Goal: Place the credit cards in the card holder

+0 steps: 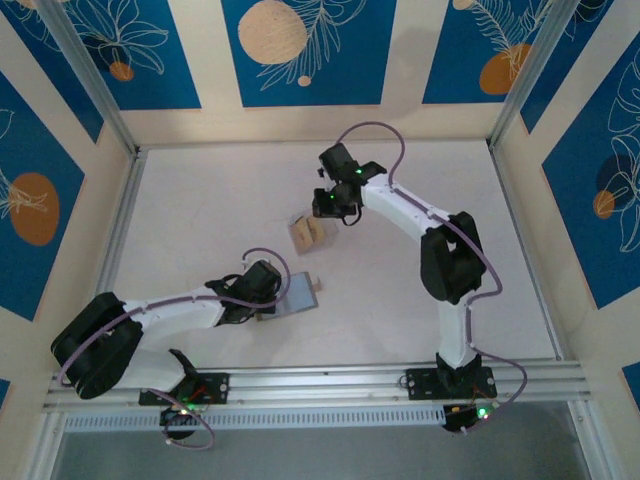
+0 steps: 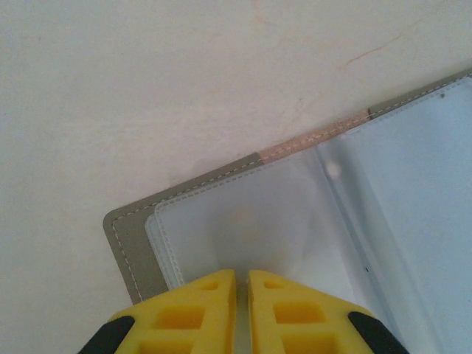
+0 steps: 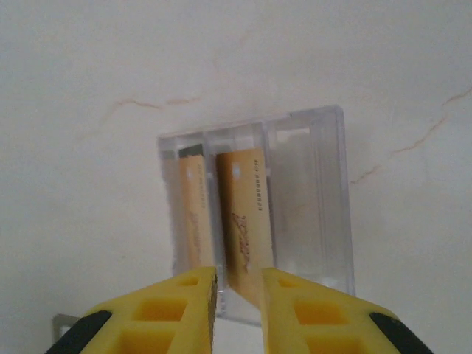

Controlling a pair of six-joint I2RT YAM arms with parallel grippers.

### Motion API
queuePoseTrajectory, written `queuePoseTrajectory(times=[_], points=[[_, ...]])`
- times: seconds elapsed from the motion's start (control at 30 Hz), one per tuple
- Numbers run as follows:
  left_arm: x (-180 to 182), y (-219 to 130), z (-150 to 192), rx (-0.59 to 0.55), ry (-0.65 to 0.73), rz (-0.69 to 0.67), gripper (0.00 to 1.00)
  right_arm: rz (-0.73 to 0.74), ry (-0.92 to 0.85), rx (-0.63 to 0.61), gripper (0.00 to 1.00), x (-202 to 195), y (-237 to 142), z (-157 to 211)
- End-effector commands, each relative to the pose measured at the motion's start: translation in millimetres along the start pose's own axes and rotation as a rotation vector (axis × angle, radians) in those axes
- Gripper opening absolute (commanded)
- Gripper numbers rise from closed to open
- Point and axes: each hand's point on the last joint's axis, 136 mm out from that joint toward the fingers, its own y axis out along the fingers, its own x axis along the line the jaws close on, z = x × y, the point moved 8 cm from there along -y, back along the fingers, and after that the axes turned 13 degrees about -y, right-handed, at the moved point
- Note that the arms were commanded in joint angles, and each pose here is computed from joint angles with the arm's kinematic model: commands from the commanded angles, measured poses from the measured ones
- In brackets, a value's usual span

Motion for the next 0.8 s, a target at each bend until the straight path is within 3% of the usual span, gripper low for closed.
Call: queuePoseTrajectory(times=[0.0, 0.47, 0.77], points=[[27.5, 9.0, 27.0, 0.122, 0.029, -0.117, 0.12, 0.014, -0.035, 0.058, 0.25, 0.4, 8.1, 1.7], [27.5, 8.0, 26.7, 0.121, 0.027, -0.111, 0.12, 0.022, -0.076, 0.102, 0.26, 6.1, 33.4, -1.7], [26.6, 9.5, 27.1, 0.126, 0.025, -0.107, 0.12, 0.077, -0.085, 0.083, 0.26, 1.8, 29.0, -2.8]])
